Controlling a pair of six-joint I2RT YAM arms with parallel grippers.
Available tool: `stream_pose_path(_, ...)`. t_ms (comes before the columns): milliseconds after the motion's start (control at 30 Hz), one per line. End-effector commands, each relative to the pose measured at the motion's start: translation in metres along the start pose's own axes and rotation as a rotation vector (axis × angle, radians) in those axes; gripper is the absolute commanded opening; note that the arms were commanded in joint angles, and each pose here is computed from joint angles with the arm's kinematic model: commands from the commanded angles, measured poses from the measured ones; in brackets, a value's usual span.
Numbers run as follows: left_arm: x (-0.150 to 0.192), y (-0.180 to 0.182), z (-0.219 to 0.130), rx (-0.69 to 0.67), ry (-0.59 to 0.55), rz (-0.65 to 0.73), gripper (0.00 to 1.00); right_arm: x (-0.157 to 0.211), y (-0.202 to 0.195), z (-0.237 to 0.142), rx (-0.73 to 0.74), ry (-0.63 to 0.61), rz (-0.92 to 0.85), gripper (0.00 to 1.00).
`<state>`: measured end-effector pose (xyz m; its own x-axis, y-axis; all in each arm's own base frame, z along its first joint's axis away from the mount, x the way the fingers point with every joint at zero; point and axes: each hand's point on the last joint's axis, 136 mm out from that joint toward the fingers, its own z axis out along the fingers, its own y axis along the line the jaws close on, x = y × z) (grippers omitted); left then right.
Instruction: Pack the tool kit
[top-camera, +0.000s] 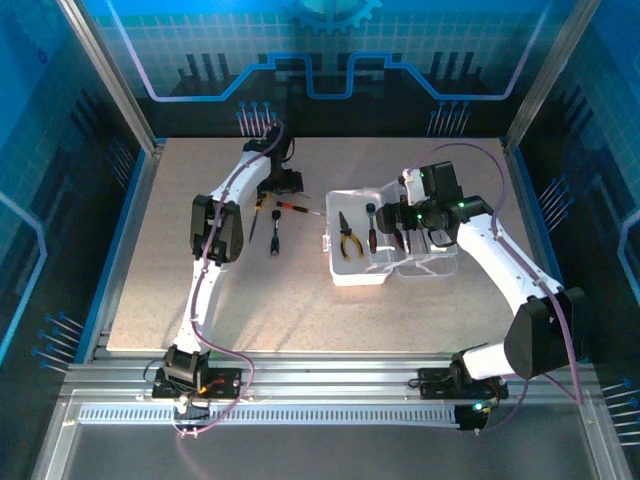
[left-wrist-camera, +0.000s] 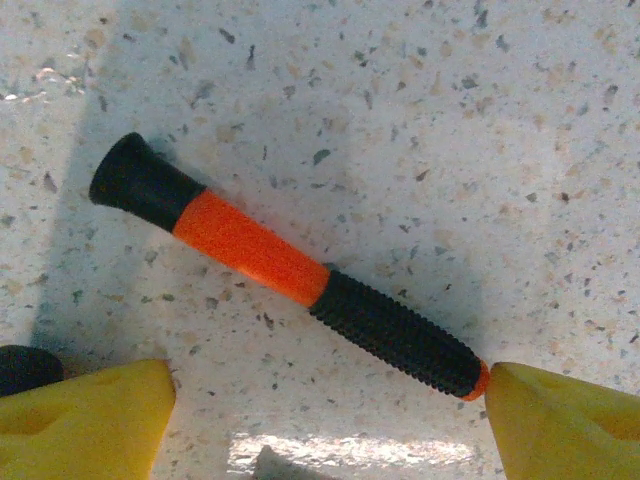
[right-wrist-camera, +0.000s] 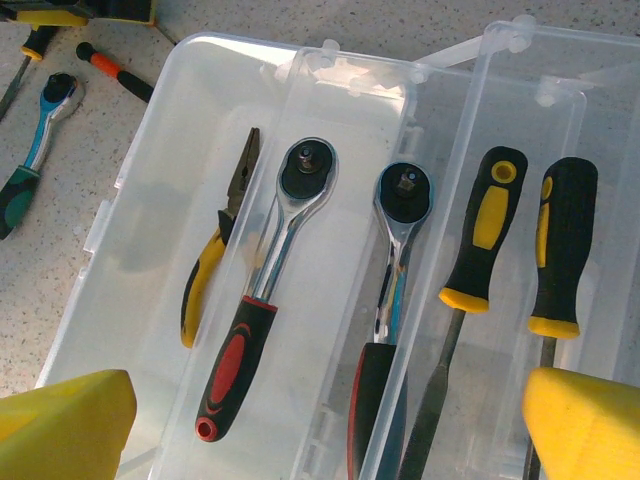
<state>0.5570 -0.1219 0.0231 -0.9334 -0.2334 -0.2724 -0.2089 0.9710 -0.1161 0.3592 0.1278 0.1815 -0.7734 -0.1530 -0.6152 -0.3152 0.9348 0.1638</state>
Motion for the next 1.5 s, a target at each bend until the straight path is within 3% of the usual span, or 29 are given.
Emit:
stream_pose_path(0, 0.022, 0.035, 0.013, -0.116, 0.100, 0.014, 0.83, -0.006, 0.005, -0.006, -0.025, -0.020, -0.022, 1.00)
stream_pose_path(200, 0.028, 0.041, 0.006, -0.120, 0.109, 0.028, 0.80, -0.004, 0.004, -0.004, -0.029, -0.017, -0.017, 1.00)
stream_pose_path(433, 0.031, 0.055, -0.011, -0.129, 0.100, 0.027, 0.68, -0.003, 0.005, -0.003, -0.038, -0.016, -0.015, 1.00)
stream_pose_path(667, 0.029, 0.057, -0.036, -0.104, 0.072, 0.028, 0.63, -0.003, 0.005, -0.003, -0.039, -0.018, -0.013, 1.00)
stream_pose_path(900, 0.016, 0.057, -0.043, -0.071, 0.040, 0.006, 0.62, -0.004, 0.006, -0.002, -0.046, -0.019, -0.014, 1.00)
stream_pose_path(1033, 0.007, 0.043, -0.039, 0.015, 0.017, -0.037, 0.62, -0.003, 0.007, 0.000, -0.054, -0.016, -0.013, 1.00)
stream_pose_path(1467, -0.009, 0.030, -0.018, 0.082, -0.028, -0.132, 0.69, 0.000, 0.009, 0.005, -0.071, 0.002, -0.018, 1.00)
